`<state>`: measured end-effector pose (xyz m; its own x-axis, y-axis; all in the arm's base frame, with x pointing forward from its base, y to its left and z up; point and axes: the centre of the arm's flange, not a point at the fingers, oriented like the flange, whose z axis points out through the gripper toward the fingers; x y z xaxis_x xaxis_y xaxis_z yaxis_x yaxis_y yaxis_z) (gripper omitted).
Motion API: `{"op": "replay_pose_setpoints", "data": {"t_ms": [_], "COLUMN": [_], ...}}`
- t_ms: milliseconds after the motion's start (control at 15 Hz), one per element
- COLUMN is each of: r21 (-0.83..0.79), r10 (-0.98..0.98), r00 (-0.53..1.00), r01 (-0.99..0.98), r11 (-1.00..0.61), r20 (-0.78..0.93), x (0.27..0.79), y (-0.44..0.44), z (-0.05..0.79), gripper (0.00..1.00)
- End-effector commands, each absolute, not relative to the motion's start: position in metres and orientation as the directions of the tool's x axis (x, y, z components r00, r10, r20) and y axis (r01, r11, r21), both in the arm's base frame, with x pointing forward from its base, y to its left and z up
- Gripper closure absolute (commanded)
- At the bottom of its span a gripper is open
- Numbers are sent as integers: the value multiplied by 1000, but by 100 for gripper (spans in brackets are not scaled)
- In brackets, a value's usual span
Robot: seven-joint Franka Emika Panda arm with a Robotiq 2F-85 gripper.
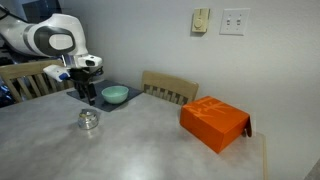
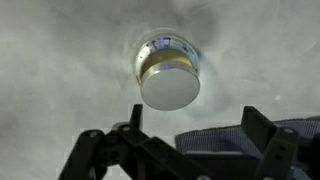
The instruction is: Close the silver container
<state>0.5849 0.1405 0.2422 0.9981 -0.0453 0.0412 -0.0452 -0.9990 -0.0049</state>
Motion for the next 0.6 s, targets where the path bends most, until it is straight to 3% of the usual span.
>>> {"op": "replay_pose_setpoints", "data": {"t_ms": [0,533], "r21": [-37,-41], "r10": [-91,-160], "r00": [995,981], "r01": [-92,-165], "r11": [-995,-985], "r20": [-29,-106], "x": [604,617], "y": [135,108], "z": [244,225], "gripper": [0,0]}}
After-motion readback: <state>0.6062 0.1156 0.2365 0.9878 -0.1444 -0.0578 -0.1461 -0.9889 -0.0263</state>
